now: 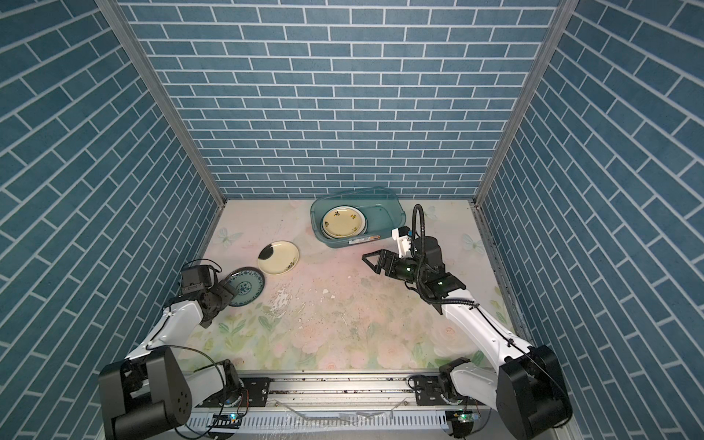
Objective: Place the plates into the plastic bin on the countertop
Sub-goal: Pick up the plate from the middle-left of the table.
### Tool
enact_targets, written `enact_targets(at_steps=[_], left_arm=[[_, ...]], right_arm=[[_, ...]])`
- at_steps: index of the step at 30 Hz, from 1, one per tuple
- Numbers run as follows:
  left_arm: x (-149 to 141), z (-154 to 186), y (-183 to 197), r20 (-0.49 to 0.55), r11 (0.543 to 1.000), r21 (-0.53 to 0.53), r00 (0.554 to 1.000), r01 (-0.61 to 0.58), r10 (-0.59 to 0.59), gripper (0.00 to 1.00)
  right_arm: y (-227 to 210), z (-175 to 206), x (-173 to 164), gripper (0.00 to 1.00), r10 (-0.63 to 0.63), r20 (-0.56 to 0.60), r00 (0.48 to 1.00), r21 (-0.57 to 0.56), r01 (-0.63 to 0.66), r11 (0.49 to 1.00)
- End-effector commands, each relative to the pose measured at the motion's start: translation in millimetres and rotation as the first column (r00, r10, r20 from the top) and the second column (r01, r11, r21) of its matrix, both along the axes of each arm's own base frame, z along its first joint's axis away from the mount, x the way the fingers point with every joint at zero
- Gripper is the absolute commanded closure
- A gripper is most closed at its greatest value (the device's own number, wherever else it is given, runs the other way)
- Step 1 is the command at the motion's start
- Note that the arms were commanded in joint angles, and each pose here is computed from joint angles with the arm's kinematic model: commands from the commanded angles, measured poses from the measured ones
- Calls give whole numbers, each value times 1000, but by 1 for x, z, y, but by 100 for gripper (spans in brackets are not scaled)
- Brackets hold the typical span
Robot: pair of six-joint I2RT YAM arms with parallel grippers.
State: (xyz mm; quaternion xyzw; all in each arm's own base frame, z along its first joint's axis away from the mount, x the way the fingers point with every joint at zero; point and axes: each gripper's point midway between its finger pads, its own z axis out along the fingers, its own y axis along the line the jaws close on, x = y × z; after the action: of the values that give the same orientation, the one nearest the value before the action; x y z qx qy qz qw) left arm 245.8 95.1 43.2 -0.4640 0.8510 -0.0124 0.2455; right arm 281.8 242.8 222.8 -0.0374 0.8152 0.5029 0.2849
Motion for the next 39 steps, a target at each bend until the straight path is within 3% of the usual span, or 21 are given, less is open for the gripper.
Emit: enact_targets(at_steps=[1, 14, 26, 39], left_arm=[[15, 4, -10, 100, 996, -77, 994, 40, -33, 15], [29, -23, -19, 143, 975, -217, 990, 45, -14, 45], [35, -48, -19, 88, 962, -269, 996, 40, -17, 86], [31, -45, -20, 86, 965, -259, 996, 48, -27, 100]], right_arm=[[6, 19, 0, 11, 25, 17, 1000, 47, -26, 999], [13, 0, -9, 11, 96, -50, 994, 50, -94, 994], [18, -28, -5, 12, 108, -105, 989, 45, -103, 994], [20, -28, -6, 12, 118, -120, 986, 74, -109, 991]])
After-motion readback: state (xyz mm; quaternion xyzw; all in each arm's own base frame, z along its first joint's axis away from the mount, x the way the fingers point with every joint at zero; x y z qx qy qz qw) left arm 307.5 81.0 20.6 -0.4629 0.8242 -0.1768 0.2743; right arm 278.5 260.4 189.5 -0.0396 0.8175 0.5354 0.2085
